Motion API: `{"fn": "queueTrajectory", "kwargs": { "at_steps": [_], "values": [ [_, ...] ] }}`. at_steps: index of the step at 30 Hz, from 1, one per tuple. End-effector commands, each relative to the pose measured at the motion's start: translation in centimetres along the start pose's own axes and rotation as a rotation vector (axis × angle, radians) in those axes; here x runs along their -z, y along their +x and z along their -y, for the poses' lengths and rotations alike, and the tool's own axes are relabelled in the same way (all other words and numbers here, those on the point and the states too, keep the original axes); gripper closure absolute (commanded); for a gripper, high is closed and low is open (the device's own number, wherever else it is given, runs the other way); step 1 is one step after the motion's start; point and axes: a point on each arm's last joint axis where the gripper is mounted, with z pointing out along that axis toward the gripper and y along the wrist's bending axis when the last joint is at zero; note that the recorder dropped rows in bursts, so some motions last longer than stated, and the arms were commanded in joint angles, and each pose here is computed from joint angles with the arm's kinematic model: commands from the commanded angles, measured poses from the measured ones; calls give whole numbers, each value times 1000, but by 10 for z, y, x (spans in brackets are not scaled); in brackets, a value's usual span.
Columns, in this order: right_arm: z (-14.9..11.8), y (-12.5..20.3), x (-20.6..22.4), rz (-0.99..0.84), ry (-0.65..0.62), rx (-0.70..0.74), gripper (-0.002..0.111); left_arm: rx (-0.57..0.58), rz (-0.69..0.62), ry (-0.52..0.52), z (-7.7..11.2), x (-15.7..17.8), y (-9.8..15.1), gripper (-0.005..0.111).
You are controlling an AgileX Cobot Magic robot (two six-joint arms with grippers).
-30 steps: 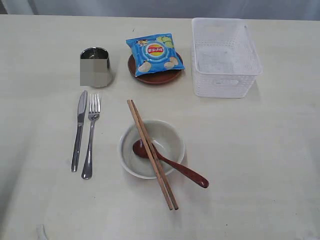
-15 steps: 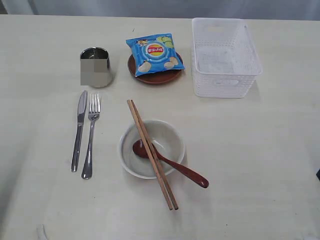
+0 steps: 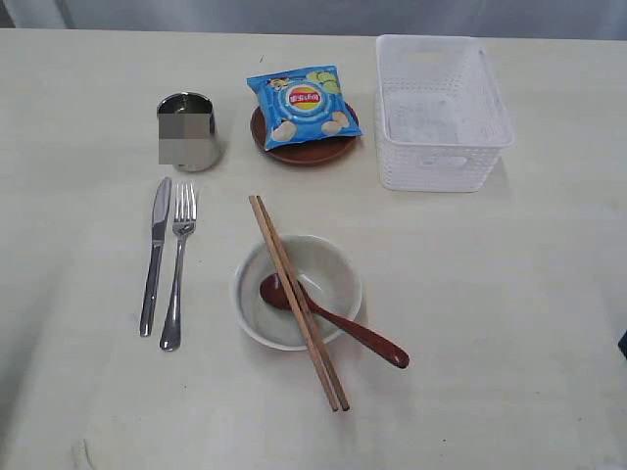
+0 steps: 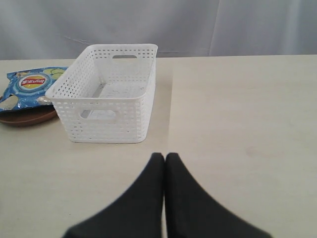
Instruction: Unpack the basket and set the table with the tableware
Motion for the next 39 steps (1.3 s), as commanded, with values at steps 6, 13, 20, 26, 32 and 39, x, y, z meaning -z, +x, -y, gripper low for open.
{"fn": "queueTrajectory", "kwargs": {
  "at_steps": [6,13,20,26,32,39],
  "values": [
    [0,0,0,5,4,4,108,3,12,2,0,0,0,107],
    [0,1,0,4,5,-12,108,3,12,2,0,0,0,107],
    [0,1,0,4,5,-12,108,3,12,2,0,0,0,107],
    [0,1,0,4,5,-12,108,3,12,2,0,0,0,107],
    [0,1,0,4,5,-12,108,3,12,2,0,0,0,107],
    [0,1,0,4,5,-12,108,3,12,2,0,0,0,107]
  ]
}}
